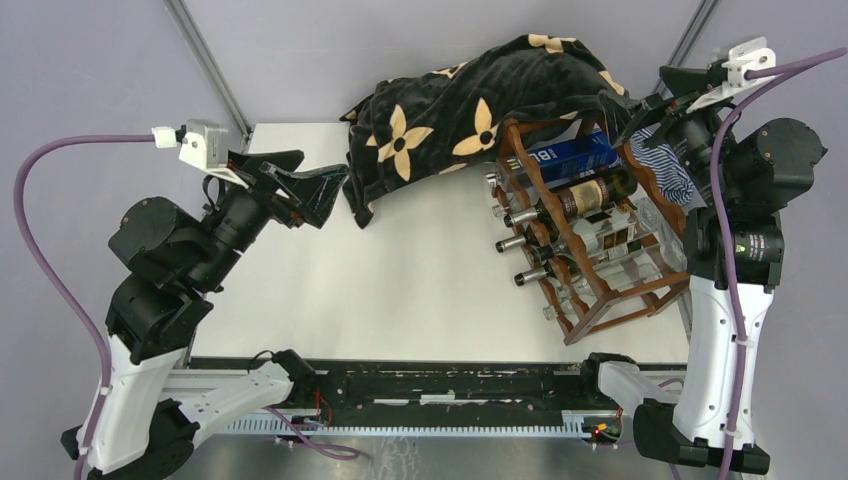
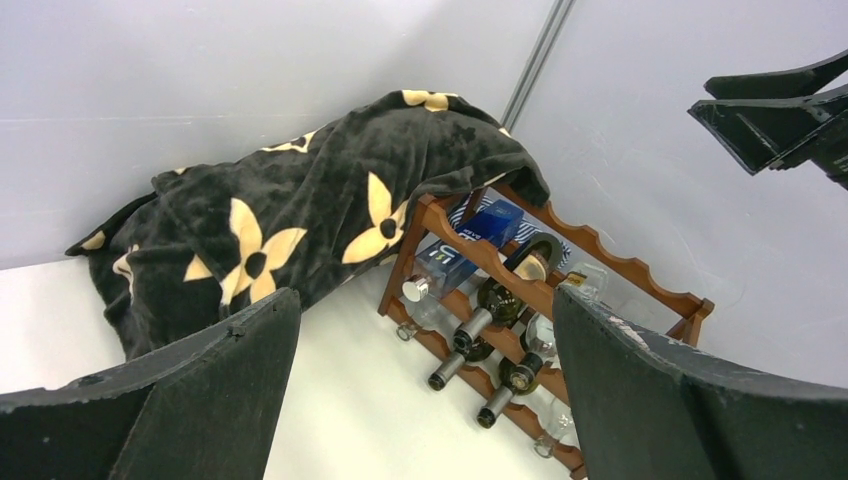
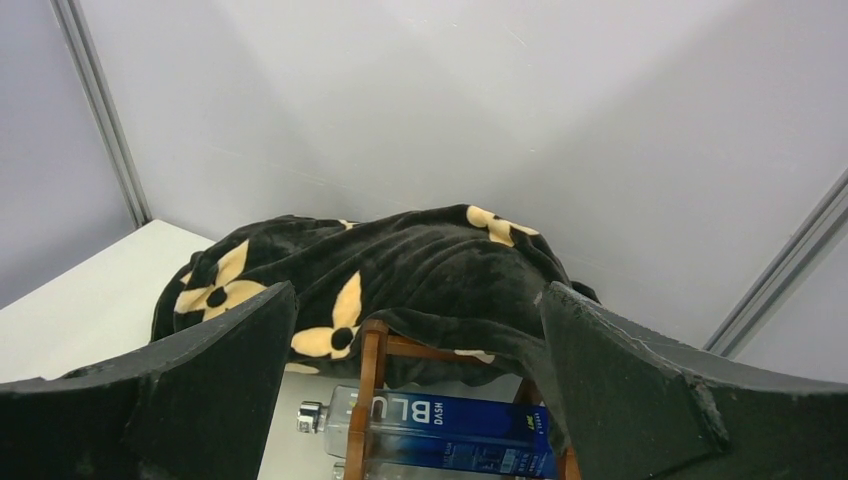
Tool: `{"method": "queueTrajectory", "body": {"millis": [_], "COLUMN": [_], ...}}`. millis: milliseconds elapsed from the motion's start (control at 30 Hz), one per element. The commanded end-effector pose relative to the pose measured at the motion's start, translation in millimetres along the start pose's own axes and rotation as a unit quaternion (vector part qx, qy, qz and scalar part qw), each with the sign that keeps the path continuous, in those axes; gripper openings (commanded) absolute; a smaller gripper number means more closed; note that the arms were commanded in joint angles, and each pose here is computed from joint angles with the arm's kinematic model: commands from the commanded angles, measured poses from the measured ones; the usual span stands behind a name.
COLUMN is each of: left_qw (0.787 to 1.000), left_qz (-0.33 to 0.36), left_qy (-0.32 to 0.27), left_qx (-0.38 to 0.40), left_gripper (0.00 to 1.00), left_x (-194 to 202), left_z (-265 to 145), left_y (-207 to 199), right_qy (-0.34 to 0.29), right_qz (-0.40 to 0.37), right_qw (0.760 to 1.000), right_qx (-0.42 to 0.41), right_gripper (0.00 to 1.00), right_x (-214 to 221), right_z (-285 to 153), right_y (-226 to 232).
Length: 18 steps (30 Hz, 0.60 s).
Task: Put the wine bottle on the wine rack
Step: Reset both arms
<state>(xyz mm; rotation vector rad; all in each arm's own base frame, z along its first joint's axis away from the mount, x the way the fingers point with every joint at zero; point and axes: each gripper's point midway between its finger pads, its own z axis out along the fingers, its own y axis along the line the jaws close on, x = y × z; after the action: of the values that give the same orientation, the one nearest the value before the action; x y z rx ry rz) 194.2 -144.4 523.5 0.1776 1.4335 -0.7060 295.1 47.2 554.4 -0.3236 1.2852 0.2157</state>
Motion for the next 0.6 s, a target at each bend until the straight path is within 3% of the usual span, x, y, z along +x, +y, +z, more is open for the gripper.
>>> {"method": "queueTrajectory", "body": {"millis": [0, 567], "left_qw": [1.0, 1.0], "left_qz": [-0.003, 0.001], "left_qy": [-0.008, -0.001], "left_qx": [-0.012, -0.009], "left_gripper": [1.0, 1.0], "left_x": [-0.9, 7.1], "left_z": [-1.1, 2.3], "left_y": [4.8, 5.0], "right_qy": [-0.016, -0.008], "right_qz": [0.002, -0.001], "right_qw": [1.0, 1.0], "right_qx": [0.011, 0.021], "right_gripper": [0.98, 0.98], "right_x": [-8.5, -0.7], "right_z": [-3.4, -2.3], "right_y": [-1.7, -9.1]}}
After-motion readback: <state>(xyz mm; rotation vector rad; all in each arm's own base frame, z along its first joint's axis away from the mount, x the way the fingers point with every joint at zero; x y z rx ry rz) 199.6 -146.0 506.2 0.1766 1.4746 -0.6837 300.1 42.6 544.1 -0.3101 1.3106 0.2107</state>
